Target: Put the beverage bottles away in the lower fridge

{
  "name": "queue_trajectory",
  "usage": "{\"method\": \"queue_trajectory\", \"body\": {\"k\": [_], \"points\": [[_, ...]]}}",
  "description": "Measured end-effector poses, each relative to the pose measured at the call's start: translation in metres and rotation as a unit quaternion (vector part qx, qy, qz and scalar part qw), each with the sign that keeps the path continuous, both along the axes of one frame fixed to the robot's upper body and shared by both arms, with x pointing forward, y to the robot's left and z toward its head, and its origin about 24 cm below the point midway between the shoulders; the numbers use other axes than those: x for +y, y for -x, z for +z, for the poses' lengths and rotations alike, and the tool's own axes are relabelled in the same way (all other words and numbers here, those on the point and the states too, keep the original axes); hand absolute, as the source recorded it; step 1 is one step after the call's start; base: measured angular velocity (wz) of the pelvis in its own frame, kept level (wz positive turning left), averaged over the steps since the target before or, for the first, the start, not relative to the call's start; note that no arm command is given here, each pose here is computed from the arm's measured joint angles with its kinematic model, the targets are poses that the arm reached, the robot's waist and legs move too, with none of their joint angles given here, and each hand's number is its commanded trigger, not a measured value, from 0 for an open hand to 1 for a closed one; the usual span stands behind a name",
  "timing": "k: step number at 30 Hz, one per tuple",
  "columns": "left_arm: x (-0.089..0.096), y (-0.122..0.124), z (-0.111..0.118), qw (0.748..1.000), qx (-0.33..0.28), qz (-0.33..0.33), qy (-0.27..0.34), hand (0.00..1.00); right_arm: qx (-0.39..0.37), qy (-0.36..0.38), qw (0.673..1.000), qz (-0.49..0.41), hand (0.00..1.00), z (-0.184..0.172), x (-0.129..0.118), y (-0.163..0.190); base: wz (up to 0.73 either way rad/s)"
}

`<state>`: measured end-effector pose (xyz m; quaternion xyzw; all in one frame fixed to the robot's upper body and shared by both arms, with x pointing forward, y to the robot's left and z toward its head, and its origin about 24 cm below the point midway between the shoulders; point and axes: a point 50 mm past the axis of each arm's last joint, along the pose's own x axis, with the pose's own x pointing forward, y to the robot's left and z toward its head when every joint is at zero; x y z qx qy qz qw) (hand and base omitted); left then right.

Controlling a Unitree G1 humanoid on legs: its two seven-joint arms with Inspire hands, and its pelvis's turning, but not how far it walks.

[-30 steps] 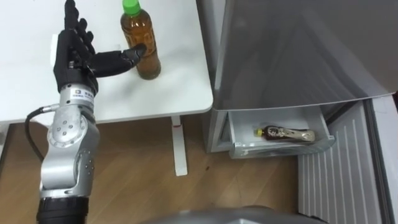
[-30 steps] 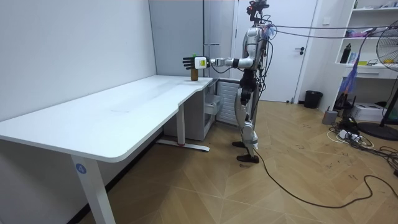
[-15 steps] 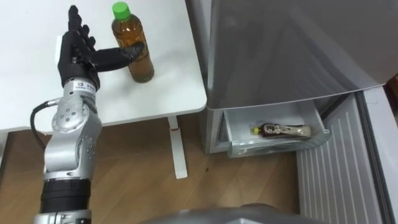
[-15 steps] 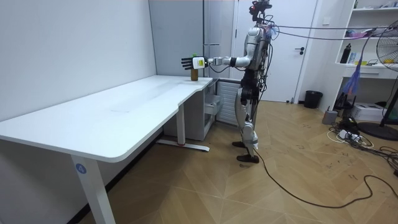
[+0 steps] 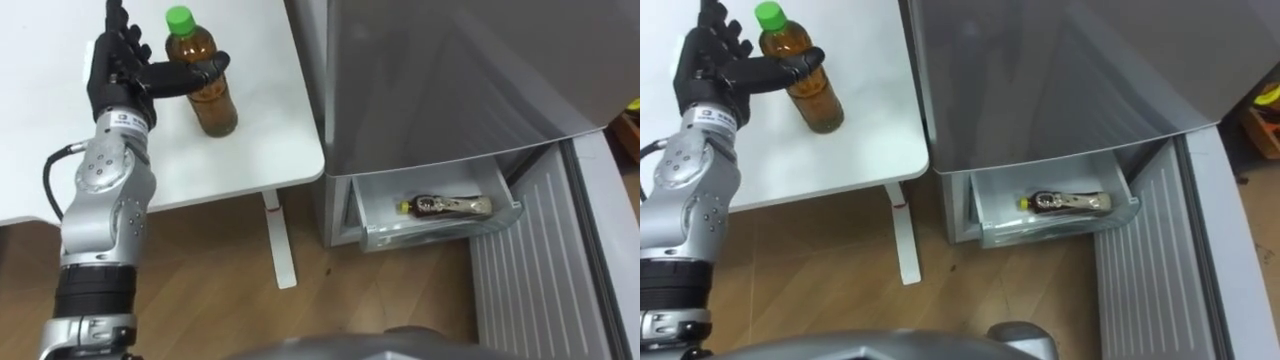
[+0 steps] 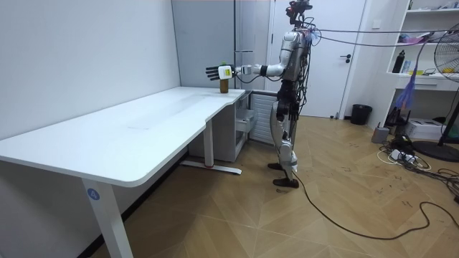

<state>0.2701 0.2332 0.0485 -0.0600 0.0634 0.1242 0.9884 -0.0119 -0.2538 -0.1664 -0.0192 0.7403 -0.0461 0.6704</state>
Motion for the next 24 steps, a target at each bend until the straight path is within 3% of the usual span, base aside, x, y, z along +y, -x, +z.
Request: {"method": "queue_trajectory", "body": {"k": [24], "points": [[0.001, -0.001, -0.021, 0.997, 0.052, -0.047, 0.016, 0.00, -0.002, 0.000, 1.000, 0.025, 0.00, 0.000, -0.001, -0.009, 0.00]]}}
